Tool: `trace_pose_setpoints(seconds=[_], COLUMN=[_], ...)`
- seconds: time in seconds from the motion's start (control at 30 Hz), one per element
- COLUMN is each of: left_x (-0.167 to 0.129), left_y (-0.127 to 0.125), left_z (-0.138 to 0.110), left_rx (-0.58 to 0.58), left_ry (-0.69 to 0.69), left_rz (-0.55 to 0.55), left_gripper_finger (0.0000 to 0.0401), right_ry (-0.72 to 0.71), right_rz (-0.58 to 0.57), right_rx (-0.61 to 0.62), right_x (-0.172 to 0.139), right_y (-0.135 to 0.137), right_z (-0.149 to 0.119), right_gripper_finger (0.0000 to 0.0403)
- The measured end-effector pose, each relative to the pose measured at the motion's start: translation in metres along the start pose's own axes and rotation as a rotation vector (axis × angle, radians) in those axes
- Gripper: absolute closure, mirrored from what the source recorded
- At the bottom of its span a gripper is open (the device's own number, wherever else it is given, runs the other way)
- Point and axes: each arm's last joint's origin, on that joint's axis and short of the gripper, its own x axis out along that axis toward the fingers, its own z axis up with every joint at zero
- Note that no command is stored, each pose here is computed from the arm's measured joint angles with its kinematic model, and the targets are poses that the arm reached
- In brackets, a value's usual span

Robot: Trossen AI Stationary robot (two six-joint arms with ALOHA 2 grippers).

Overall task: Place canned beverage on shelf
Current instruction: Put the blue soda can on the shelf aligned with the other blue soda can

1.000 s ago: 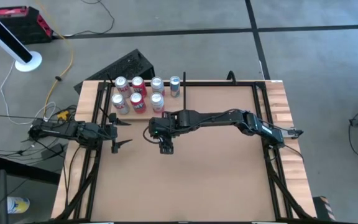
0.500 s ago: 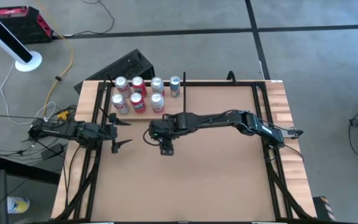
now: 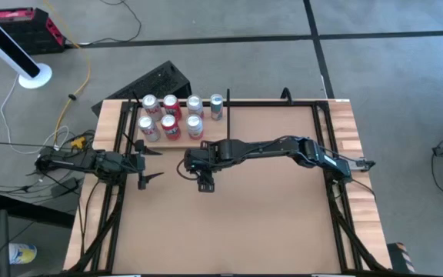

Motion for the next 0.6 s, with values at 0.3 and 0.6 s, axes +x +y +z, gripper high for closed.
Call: trace_pose_setpoints(seconds=[0.3, 0.6], left_x=[0.000, 0.000], left_y=[0.000, 0.000], left_z=[0.000, 0.000], left_rx=[0.000, 0.000], left_ry=[0.000, 0.000], left_rz=[0.000, 0.000], left_gripper_finger=[0.0065, 0.0065], right_ry=[0.019, -0.078], right_rz=[0.000, -0.022], right_rx=[-0.024, -0.037], right_x=[-0.010, -0.061], right_y=[-0.002, -0.024], right_z=[0.001, 0.010], right_gripper_finger=[0.0140, 0.0140])
